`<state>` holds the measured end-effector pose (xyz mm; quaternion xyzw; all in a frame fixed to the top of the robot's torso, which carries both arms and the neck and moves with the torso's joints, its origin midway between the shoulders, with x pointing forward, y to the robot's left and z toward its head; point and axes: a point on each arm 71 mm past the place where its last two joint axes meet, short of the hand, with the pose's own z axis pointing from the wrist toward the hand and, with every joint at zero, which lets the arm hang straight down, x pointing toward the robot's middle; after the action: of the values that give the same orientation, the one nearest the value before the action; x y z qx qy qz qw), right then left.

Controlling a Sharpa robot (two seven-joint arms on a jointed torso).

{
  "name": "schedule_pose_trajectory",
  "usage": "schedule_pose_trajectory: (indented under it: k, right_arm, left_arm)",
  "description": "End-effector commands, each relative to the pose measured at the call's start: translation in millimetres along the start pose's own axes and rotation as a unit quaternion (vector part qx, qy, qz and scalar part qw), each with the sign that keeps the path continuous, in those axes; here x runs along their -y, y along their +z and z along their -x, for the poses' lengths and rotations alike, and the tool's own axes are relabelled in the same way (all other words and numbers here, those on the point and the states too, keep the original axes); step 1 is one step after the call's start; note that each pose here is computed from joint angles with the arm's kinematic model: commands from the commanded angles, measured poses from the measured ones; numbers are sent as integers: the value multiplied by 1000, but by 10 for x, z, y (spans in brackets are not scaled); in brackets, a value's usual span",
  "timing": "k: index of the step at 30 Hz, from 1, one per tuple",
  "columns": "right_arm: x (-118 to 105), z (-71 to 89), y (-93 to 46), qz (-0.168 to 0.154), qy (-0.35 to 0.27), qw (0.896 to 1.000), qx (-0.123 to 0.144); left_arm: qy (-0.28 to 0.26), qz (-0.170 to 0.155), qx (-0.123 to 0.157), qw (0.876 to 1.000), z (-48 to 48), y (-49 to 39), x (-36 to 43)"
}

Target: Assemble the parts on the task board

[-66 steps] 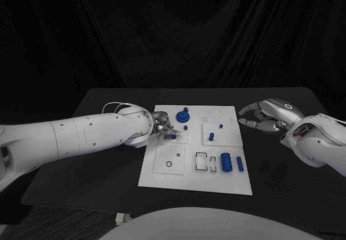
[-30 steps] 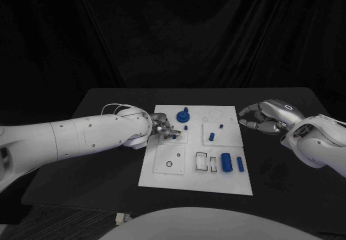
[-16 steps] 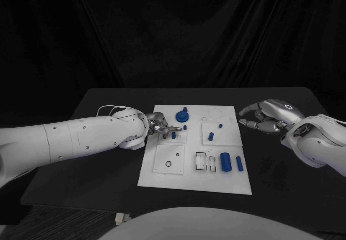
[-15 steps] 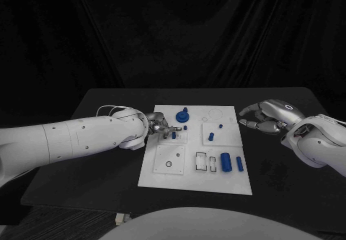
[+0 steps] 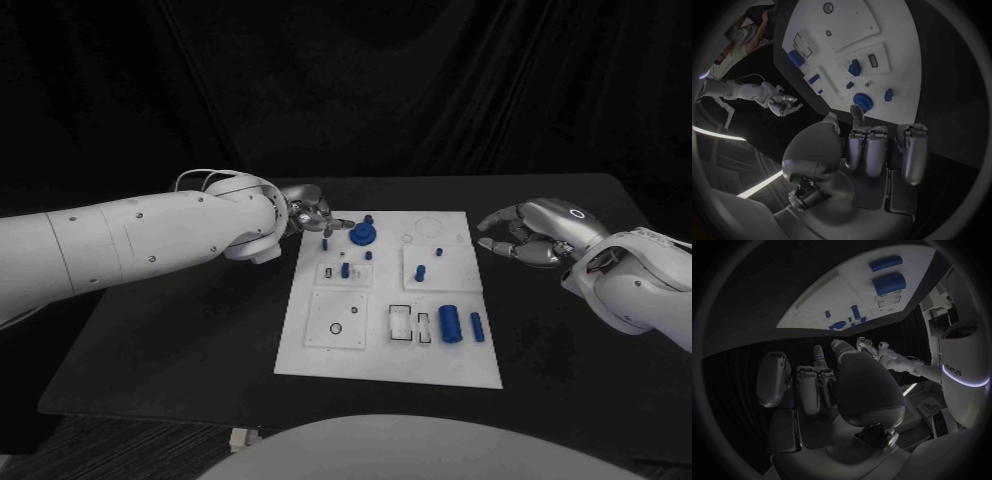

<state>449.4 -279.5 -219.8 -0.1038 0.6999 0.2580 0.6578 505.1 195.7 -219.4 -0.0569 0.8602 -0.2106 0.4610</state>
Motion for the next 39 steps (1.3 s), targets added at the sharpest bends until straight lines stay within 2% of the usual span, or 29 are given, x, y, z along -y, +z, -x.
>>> schedule_pose_trajectory:
  k: [1,7,12,21,39]
  right_arm:
    - [-6,6,-5,-4,0,1000,8]
    - [-25,6,-8,-2,1,1000,8]
    - [-37,4,-8,-1,2,1000,7]
    - [-49,-6,7,0,3,1000,3]
    - [-53,-16,17,0,3,1000,-1]
  left_arm:
    - [-32,6,-80,996,-54,24,26]
    - [-22,48,-171,984,-89,135,38]
    - [-11,58,-199,978,-94,221,84]
    - [-3,63,-209,976,-98,325,185]
    - [8,91,-212,973,-93,434,241]
